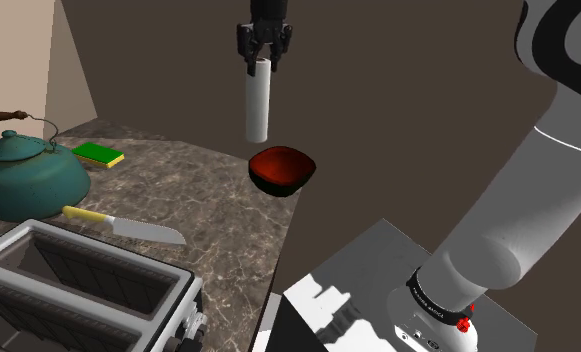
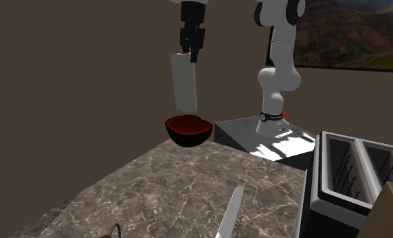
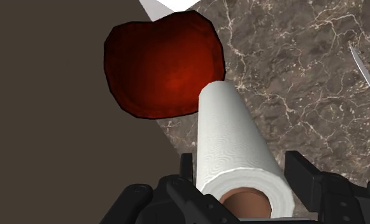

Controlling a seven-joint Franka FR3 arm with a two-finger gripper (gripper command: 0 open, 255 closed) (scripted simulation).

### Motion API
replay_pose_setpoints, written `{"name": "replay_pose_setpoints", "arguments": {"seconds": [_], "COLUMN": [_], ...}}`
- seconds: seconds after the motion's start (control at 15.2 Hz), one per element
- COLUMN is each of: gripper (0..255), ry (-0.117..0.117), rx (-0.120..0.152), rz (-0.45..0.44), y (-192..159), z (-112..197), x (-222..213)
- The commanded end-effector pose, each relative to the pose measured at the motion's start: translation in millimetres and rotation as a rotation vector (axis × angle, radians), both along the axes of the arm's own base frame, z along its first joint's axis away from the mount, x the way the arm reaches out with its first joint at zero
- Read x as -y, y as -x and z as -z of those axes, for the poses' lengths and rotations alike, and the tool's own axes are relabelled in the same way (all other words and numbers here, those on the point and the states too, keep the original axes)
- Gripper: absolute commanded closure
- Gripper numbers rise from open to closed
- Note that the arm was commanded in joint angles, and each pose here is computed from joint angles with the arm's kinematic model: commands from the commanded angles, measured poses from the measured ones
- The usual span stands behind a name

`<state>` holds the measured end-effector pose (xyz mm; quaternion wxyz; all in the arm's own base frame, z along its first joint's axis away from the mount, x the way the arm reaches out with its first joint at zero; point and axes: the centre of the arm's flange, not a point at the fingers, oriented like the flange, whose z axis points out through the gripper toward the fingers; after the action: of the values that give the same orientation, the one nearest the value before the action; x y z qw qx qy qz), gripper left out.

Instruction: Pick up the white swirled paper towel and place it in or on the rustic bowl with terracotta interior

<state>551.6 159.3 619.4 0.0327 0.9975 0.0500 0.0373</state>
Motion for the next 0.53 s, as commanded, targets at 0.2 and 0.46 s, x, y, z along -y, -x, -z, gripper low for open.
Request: {"name": "replay_pose_setpoints", "arguments": {"seconds": [0.2,0.46], "gripper": [255,255], "ry": [0.000,0.000], "rx": [0.000,0.000], "rz": [-0.001,-0.001], "y": [17.4,31.0], "z": [-28.8,-51.4], "x": [57.2,102.9]}}
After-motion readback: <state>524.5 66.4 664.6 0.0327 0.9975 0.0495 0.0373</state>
